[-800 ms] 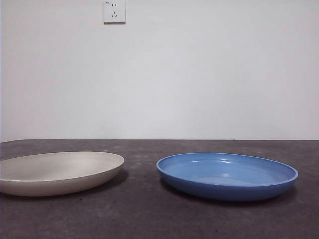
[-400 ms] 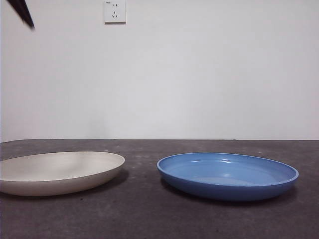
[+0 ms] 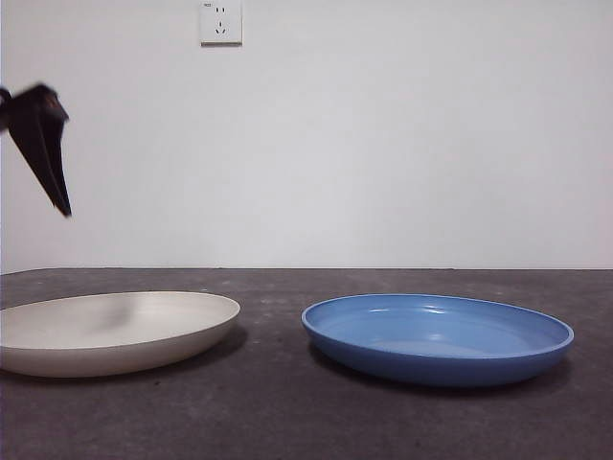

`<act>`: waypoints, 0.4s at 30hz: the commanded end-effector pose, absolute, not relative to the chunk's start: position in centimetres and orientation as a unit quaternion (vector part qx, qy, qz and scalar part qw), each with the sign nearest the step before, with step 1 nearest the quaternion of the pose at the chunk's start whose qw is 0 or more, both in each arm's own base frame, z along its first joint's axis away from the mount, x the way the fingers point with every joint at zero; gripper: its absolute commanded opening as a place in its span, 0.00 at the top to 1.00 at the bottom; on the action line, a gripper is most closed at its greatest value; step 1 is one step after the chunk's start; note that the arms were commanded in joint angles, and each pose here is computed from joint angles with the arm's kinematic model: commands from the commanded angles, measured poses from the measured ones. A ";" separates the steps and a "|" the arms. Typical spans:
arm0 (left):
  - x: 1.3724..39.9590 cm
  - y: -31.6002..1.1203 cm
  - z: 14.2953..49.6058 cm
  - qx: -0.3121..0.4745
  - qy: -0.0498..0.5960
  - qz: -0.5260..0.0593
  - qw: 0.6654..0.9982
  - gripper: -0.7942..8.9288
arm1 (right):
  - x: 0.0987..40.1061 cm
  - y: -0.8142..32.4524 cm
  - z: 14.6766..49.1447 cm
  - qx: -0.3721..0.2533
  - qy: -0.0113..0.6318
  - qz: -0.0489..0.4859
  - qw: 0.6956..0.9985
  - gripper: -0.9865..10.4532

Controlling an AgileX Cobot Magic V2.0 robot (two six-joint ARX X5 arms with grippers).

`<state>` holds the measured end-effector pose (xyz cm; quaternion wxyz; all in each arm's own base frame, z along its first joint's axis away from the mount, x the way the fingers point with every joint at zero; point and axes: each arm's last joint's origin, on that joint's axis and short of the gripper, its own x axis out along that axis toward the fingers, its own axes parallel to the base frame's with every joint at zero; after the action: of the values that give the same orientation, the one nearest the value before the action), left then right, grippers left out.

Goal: Pick up the white plate, put it on the blue plate, put it on desk

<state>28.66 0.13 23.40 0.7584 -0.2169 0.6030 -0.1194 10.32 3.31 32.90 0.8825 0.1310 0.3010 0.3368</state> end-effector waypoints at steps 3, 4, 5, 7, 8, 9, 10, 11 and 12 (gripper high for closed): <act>30.4 0.3 21.7 -0.212 0.606 -0.133 0.755 0.31 | 10.3 3.3 33.4 0.128 0.293 0.342 0.884 0.39; 30.6 0.3 21.4 -0.213 0.607 -0.132 0.754 0.31 | 10.3 3.3 33.4 0.128 0.293 0.342 0.884 0.39; 30.8 0.3 21.1 -0.214 0.609 -0.132 0.753 0.31 | 10.3 3.3 33.4 0.128 0.293 0.342 0.884 0.39; 31.2 0.4 20.5 -0.214 0.611 -0.132 0.751 0.31 | 10.3 3.3 33.4 0.128 0.293 0.342 0.883 0.39; 31.4 0.4 20.2 -0.214 0.611 -0.132 0.750 0.31 | 10.3 3.3 33.4 0.128 0.293 0.342 0.884 0.39; 31.5 0.4 19.9 -0.215 0.612 -0.132 0.749 0.31 | 10.3 3.3 33.4 0.128 0.293 0.342 0.884 0.39; 31.7 0.4 19.6 -0.215 0.614 -0.132 0.748 0.31 | 10.3 3.3 33.4 0.128 0.293 0.342 0.884 0.39; 31.8 0.4 19.3 -0.217 0.615 -0.133 0.746 0.31 | 10.3 3.3 33.4 0.128 0.293 0.342 0.884 0.39; 32.0 0.4 19.1 -0.218 0.615 -0.136 0.745 0.31 | 10.3 3.3 33.4 0.128 0.293 0.342 0.884 0.39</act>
<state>31.38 0.26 19.24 0.7426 -0.2223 0.6189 -0.1272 10.30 3.30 32.87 0.8820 0.1314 0.3027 0.3364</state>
